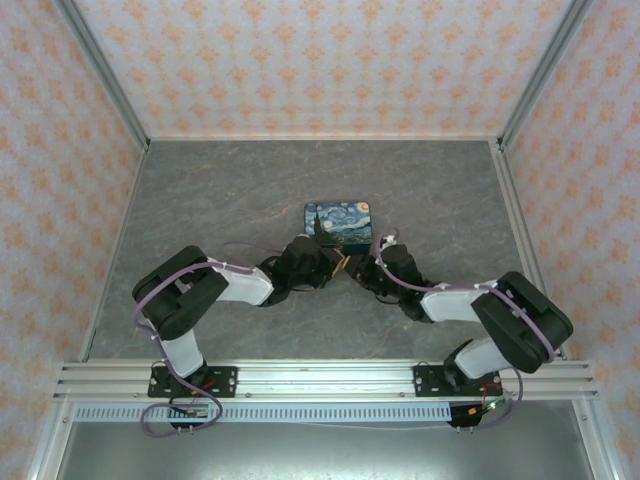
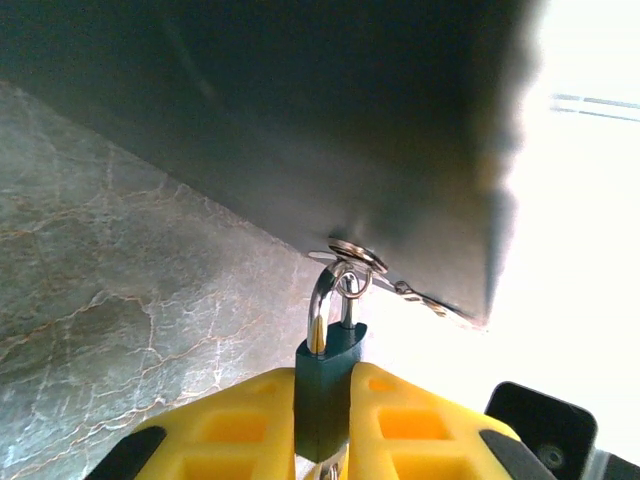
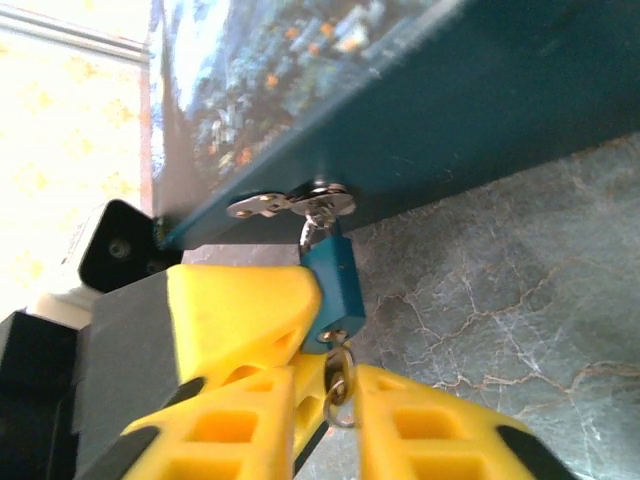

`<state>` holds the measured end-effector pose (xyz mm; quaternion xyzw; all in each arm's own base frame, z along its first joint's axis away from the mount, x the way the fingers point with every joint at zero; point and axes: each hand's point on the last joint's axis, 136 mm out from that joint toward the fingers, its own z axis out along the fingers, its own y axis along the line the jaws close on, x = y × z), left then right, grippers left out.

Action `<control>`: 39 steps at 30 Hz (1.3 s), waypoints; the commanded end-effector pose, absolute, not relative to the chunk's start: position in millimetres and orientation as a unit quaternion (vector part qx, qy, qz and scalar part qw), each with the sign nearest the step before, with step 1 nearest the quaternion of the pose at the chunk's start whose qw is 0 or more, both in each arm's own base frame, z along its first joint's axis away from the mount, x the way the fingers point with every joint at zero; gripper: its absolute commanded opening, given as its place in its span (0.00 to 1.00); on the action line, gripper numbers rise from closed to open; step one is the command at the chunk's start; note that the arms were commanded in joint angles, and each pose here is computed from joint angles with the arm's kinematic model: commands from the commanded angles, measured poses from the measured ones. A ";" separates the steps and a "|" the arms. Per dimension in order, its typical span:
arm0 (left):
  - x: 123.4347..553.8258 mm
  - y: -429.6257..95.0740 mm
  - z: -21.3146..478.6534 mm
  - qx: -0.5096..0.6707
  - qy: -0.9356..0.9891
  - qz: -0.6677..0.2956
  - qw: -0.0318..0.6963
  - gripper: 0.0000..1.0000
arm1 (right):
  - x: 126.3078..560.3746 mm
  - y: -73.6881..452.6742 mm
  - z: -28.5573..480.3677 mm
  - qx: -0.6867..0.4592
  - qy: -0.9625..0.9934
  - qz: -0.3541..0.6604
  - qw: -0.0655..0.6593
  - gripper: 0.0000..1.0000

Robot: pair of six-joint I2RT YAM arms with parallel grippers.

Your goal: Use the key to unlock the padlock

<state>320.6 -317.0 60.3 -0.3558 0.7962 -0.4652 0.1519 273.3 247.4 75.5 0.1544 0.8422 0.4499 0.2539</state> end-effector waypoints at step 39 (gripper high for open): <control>322.7 -323.9 96.6 -0.342 0.796 -0.473 0.160 0.00 | 253.8 205.1 111.3 -0.522 0.665 -0.128 0.519 0.55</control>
